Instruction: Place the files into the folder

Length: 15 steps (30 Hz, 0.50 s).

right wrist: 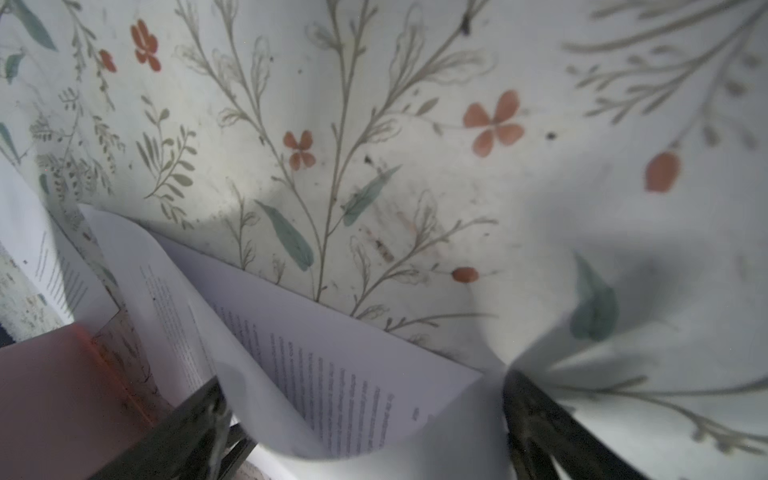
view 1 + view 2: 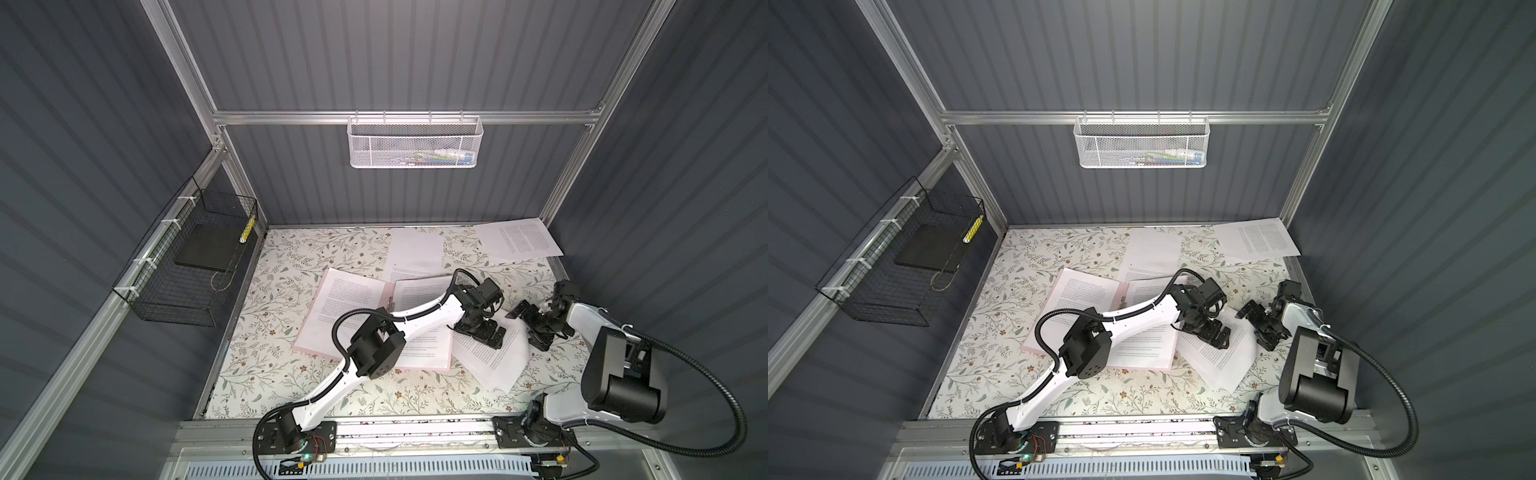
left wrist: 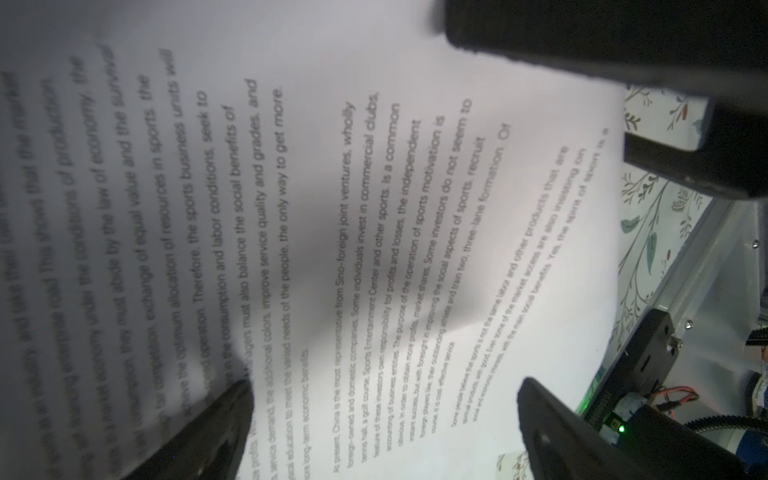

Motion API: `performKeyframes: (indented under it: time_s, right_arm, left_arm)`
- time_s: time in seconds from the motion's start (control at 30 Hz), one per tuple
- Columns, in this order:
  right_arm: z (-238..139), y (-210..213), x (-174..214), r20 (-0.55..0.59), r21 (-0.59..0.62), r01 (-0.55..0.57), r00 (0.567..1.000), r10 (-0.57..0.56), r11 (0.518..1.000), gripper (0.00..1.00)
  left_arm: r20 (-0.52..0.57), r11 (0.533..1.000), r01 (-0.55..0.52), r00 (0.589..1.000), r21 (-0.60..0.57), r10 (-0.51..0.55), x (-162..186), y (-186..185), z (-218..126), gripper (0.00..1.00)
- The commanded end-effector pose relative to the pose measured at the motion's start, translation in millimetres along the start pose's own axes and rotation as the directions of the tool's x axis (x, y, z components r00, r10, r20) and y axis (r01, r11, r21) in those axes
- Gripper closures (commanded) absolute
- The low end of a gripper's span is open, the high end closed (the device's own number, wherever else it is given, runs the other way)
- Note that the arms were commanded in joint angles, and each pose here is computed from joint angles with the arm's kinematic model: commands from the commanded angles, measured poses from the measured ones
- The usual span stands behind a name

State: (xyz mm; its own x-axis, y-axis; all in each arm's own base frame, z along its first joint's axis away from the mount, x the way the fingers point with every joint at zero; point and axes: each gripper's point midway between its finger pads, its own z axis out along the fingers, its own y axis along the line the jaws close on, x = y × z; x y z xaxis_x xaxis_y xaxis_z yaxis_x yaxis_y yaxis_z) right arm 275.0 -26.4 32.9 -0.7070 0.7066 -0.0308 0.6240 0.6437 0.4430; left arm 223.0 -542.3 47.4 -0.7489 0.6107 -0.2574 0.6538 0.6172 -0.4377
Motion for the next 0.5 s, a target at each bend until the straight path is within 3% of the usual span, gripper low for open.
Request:
performKeyframes:
  time_s: [0.0, 0.2, 0.47]
  right_arm:
    - [-3, 7, 45, -0.133, -0.091, -0.038, 0.991, 0.026, 0.995, 0.01]
    - [-24, 37, 62, -0.130, -0.280, -0.073, 0.991, 0.037, 0.957, 0.01]
    - [-53, 43, 79, -0.069, -0.351, -0.101, 0.994, 0.082, 0.931, 0.01]
  left_arm:
    - [-0.068, 1.000, 0.011, 0.998, -0.017, -0.012, 15, 17, 22, 0.00]
    - [-0.077, 1.000, 0.020, 0.997, -0.009, -0.020, 16, 17, 26, 0.00]
    - [-0.090, 1.000, 0.022, 0.996, -0.017, -0.023, 20, 20, 29, 0.00]
